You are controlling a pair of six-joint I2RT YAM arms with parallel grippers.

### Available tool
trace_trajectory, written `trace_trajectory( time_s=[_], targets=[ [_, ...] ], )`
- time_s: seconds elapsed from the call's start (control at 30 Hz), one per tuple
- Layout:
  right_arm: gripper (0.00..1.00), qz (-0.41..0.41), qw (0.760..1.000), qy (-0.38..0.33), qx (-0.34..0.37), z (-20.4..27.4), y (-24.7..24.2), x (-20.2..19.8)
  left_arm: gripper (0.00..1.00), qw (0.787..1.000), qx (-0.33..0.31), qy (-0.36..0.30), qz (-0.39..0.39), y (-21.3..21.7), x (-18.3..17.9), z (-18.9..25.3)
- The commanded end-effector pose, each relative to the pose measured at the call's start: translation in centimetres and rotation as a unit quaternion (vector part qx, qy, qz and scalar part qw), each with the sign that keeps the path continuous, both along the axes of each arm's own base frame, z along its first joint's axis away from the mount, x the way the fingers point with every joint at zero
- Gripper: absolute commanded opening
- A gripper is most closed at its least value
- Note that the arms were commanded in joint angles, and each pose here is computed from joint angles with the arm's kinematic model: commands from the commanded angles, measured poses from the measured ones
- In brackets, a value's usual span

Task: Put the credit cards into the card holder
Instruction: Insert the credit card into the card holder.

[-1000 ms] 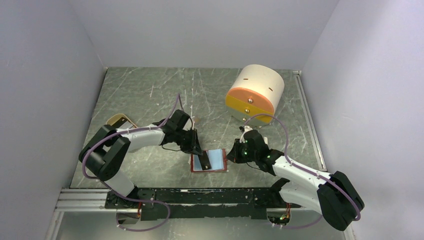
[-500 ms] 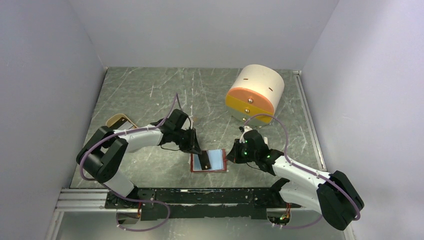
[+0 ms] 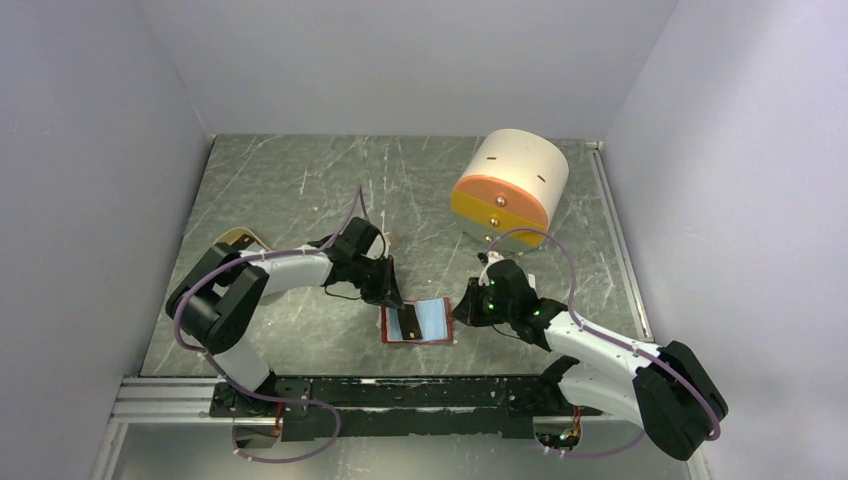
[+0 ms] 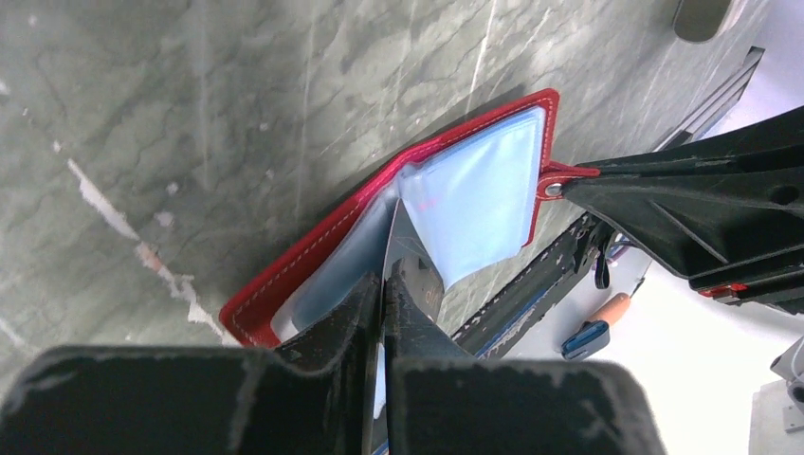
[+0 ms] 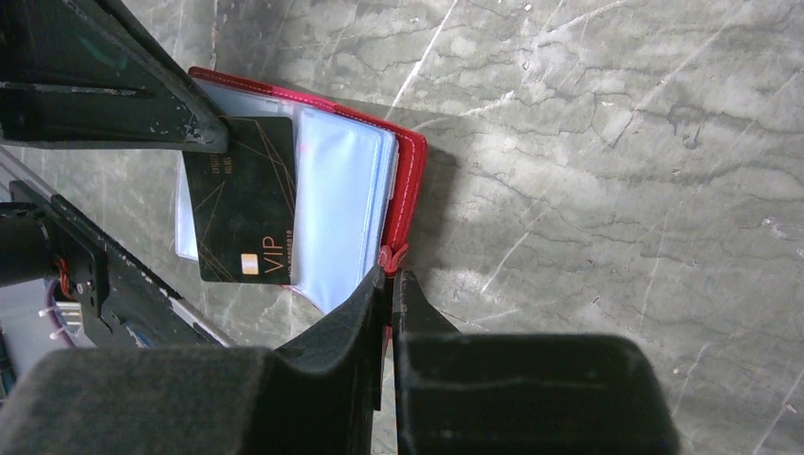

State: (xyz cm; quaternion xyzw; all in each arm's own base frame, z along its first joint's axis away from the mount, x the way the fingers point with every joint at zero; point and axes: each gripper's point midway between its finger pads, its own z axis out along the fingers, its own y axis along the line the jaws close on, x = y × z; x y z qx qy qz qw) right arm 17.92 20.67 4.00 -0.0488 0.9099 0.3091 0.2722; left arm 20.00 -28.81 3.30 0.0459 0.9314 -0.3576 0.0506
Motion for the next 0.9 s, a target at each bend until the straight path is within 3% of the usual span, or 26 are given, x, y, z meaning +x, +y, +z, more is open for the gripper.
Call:
trace_trajectory(
  time_s=[0.0, 0.3, 0.87],
  targets=[
    [0.07, 0.0, 1.0, -0.011, 0.009, 0.4, 0.2, 0.5, 0.09, 0.999, -0.016, -0.02, -0.037, -0.7, 0.7, 0.4],
    [0.07, 0.001, 1.0, -0.012, 0.007, 0.4, 0.2, 0.6, 0.09, 0.996, -0.035, -0.023, -0.083, -1.5, 0.6, -0.1],
    [0.07, 0.001, 1.0, -0.011, 0.004, 0.4, 0.2, 0.7, 0.09, 0.994, -0.064, -0.005, -0.092, -2.4, 0.2, -0.1]
  ],
)
